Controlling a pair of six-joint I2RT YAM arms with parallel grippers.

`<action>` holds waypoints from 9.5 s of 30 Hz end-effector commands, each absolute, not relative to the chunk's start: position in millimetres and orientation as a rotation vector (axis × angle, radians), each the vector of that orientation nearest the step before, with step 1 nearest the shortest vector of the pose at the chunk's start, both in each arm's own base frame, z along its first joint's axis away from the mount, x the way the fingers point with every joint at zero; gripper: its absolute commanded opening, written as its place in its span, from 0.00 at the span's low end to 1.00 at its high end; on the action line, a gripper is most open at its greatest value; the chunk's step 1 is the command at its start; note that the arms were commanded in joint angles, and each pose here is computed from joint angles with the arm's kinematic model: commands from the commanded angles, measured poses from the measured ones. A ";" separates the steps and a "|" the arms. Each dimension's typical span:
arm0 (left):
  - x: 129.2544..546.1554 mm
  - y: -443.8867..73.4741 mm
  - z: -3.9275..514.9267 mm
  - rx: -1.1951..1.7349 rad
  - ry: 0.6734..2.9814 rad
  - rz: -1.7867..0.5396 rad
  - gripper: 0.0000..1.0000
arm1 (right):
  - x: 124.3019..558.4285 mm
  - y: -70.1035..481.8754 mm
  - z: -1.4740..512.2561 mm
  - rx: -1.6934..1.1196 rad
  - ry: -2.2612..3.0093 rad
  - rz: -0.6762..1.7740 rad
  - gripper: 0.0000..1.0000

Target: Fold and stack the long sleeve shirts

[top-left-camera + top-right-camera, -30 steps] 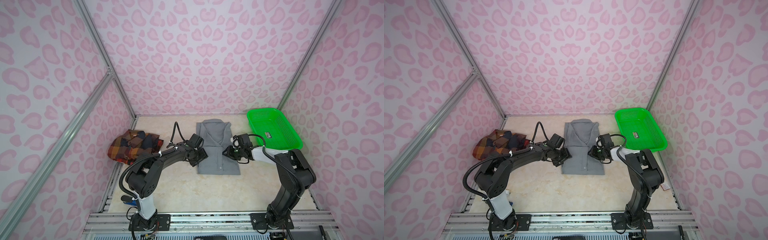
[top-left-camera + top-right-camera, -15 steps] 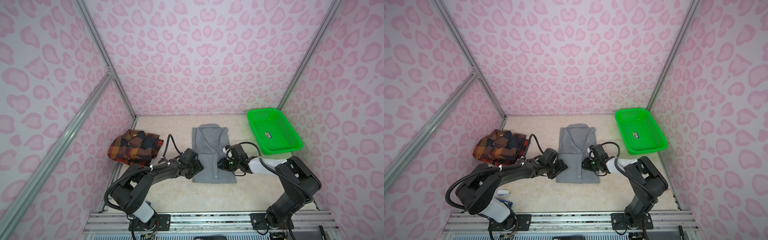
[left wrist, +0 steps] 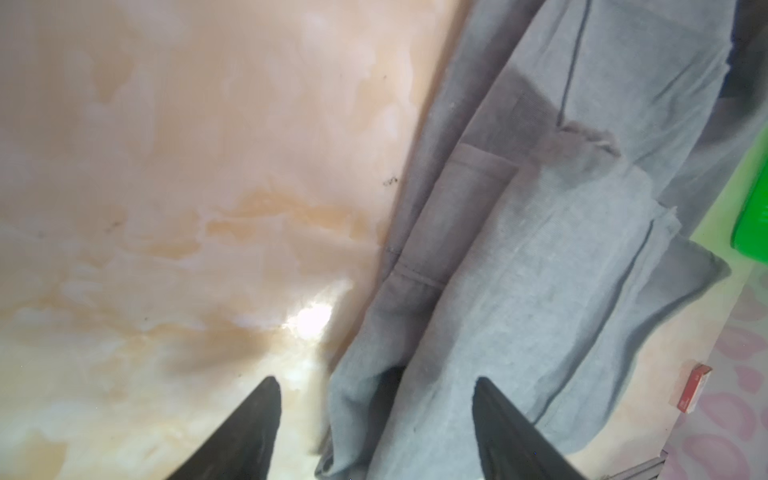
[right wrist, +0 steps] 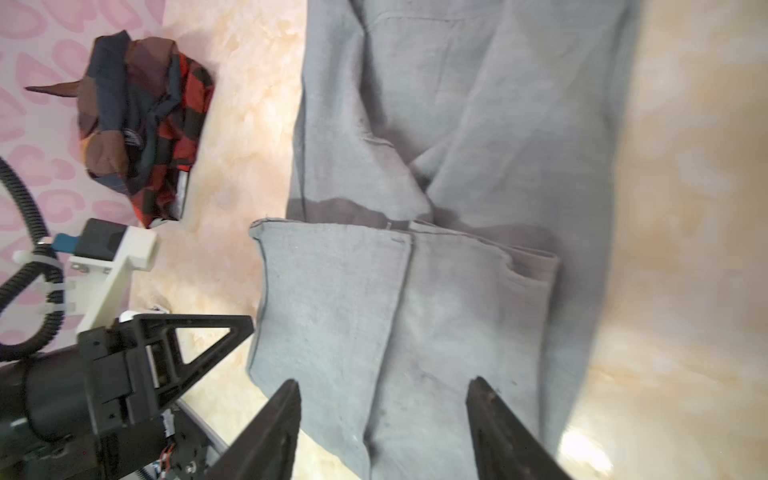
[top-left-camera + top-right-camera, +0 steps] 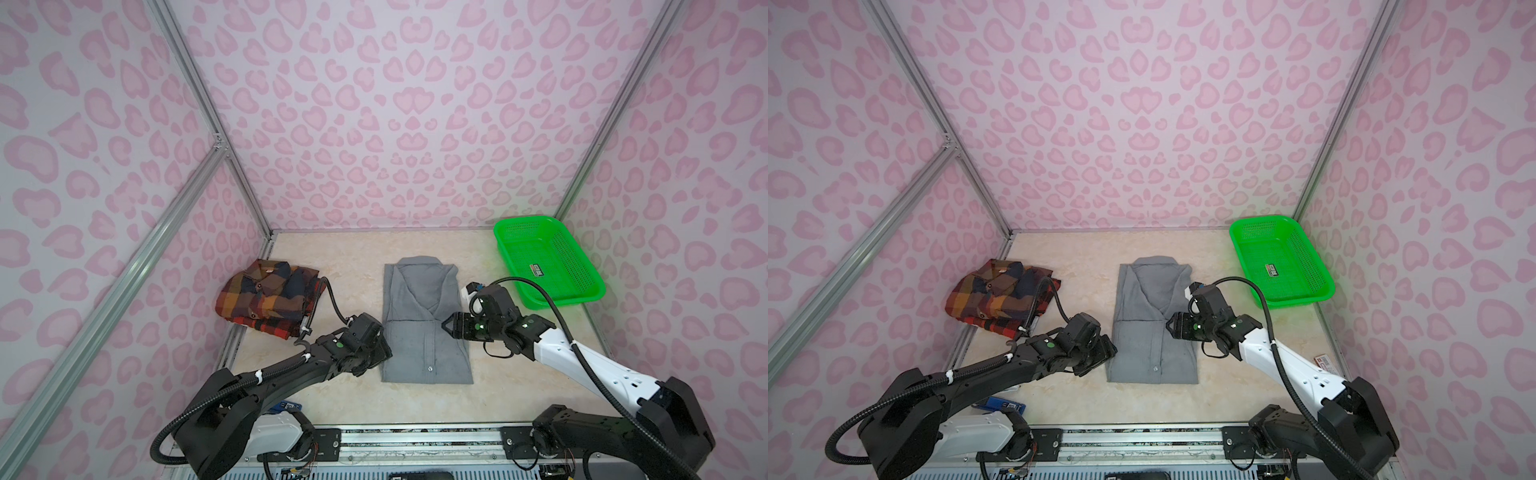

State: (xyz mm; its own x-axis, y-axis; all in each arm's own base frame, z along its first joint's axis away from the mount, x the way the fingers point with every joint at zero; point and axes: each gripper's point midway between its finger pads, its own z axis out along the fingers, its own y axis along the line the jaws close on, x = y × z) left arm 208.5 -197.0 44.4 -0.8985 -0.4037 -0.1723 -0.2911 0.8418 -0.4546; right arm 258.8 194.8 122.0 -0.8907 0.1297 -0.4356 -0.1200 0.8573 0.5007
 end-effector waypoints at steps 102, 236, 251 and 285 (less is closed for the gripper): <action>264.7 -170.1 106.6 -0.378 2.602 -0.473 0.78 | 473.5 176.4 26.2 0.203 2.741 0.402 0.59; 259.1 -115.7 124.6 -0.275 2.305 -0.574 0.04 | 264.5 315.0 60.3 -0.524 2.693 0.991 0.54; 262.1 -115.1 152.2 -0.222 2.394 -0.478 0.04 | 271.1 318.7 57.8 -0.399 2.709 1.024 0.52; 260.7 -147.6 191.2 -0.136 2.514 -0.205 0.04 | 278.7 339.1 102.7 -0.078 2.684 0.961 0.51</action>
